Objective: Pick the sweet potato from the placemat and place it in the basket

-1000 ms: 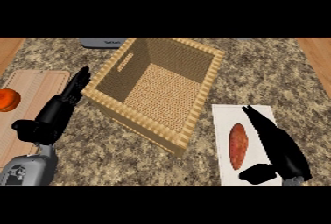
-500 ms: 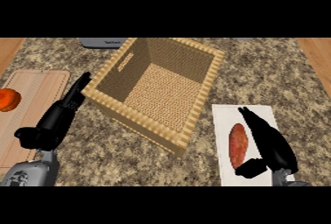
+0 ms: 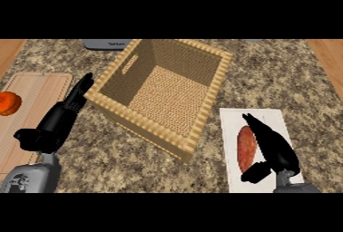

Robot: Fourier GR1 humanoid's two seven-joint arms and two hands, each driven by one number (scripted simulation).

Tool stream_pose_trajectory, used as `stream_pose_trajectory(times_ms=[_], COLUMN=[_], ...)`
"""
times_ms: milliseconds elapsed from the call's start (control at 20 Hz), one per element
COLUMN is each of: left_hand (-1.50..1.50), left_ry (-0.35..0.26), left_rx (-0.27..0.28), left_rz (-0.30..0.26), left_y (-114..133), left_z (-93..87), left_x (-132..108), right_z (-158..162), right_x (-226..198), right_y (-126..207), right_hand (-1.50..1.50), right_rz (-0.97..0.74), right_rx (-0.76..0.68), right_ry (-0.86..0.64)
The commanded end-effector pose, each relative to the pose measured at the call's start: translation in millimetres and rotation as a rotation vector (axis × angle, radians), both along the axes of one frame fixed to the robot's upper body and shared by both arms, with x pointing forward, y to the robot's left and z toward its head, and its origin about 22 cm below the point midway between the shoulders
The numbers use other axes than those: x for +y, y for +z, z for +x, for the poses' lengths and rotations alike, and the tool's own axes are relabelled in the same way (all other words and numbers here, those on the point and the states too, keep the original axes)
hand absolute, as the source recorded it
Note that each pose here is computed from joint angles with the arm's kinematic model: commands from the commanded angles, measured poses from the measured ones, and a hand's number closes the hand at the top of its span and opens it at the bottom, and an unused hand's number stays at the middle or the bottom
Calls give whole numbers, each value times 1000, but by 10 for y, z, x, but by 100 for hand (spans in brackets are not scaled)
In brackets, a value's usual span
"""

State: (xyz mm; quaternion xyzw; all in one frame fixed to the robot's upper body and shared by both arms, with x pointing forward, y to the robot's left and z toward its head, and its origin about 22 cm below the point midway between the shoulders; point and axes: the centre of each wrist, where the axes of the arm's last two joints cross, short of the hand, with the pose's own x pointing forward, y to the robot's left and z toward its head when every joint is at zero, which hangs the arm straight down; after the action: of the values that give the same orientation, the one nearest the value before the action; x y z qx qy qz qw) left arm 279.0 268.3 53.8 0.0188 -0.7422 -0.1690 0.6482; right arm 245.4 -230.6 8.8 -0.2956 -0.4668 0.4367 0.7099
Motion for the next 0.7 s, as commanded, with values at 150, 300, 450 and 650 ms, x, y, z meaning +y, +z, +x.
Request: stream_pose_trajectory(times_ms=[150,300,450,650], left_hand=[0,0,0,0], left_ry=[-3,0,-2,-2], left_rx=[-9,0,-5,-9], left_rz=[6,-5,0,15], left_y=[44,135,33,-38], left_z=[-44,-73,-46,4], left_x=[-62,8,-62,-22], right_z=[47,-42,-180,-135], right_x=[116,21,152,930], right_y=[-111,-295,-481,-179], right_hand=[150,150,150,150], right_rz=[-41,-33,-67,-129], right_rx=[85,67,49,-37], right_ry=[96,97,118,187])
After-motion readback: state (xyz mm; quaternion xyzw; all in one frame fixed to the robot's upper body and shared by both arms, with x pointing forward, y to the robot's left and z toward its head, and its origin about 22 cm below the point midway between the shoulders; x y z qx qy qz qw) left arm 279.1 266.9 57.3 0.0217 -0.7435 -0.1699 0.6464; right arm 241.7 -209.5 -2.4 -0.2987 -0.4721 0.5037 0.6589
